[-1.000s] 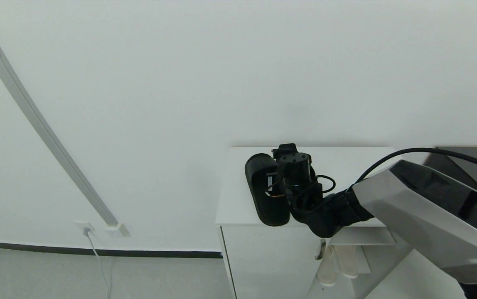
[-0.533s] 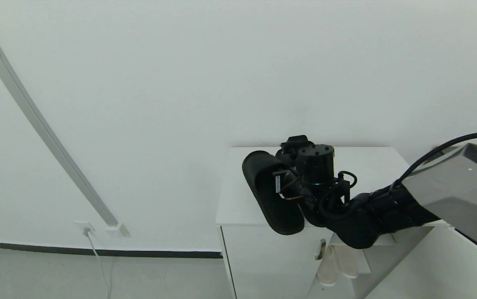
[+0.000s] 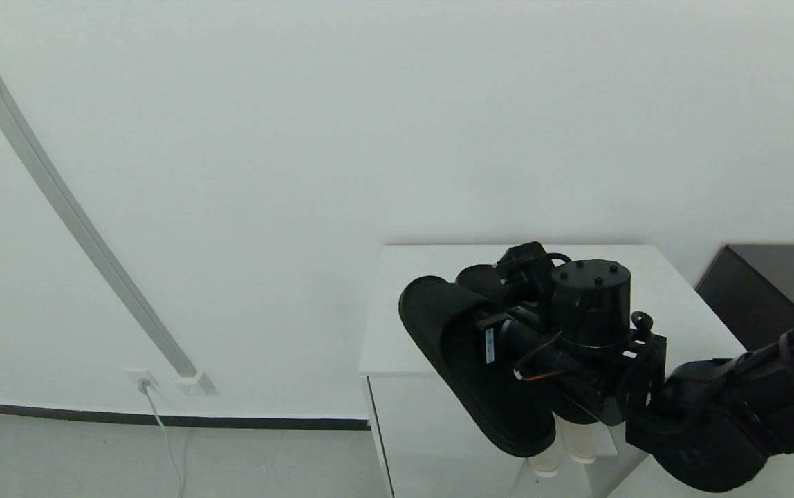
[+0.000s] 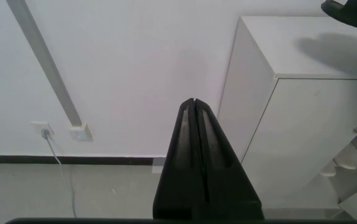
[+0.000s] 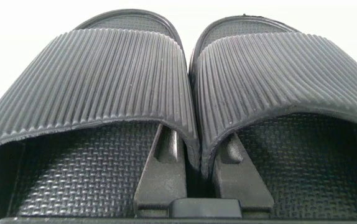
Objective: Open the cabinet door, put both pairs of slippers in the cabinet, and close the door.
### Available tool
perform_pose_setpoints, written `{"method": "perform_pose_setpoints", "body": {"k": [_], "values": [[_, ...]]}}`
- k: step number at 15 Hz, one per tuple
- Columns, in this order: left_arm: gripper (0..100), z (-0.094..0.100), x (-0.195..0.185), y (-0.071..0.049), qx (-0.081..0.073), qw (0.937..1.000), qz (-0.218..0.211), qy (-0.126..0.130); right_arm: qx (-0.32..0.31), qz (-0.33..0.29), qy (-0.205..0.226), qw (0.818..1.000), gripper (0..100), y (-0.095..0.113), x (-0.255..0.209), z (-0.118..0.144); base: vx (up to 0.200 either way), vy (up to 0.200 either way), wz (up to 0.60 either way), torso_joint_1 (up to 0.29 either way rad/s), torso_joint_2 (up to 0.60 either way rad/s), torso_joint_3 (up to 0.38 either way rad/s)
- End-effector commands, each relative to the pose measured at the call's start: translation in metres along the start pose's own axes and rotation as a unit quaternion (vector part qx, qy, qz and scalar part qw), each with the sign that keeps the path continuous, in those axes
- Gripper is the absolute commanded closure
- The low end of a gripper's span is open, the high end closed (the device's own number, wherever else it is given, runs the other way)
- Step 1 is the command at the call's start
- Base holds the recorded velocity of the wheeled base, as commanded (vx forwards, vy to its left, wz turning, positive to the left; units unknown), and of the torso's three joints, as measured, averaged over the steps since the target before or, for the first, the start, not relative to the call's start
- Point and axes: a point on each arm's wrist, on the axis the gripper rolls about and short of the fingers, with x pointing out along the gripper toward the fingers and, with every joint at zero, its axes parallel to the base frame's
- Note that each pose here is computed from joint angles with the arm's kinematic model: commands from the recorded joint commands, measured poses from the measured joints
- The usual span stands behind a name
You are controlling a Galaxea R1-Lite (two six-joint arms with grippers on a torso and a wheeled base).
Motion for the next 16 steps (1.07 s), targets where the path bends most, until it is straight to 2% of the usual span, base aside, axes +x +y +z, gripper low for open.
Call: {"method": "perform_pose_setpoints", "body": {"k": [1,8,16], "values": [[100,0.0000,0.0000,0.0000,0.000,1.0000,0.000,0.000,0.000,0.005,-0.004,1.000,100,0.0025,-0.0046,0.0027,0.000,0.000,0.00,0.000,0.00,0.000],[100,0.0000,0.0000,0.0000,0.000,1.0000,0.000,0.000,-0.008,0.015,-0.003,1.000,100,0.0106,-0.0085,0.0017,0.000,0.000,0.00,0.000,0.00,0.000],[100,0.0000,0.0000,0.0000,0.000,1.0000,0.000,0.000,-0.011,0.016,0.002,1.000,100,0.0110,-0.0113,-0.0018,-0.200,0.000,0.00,0.001,0.00,0.004]]}}
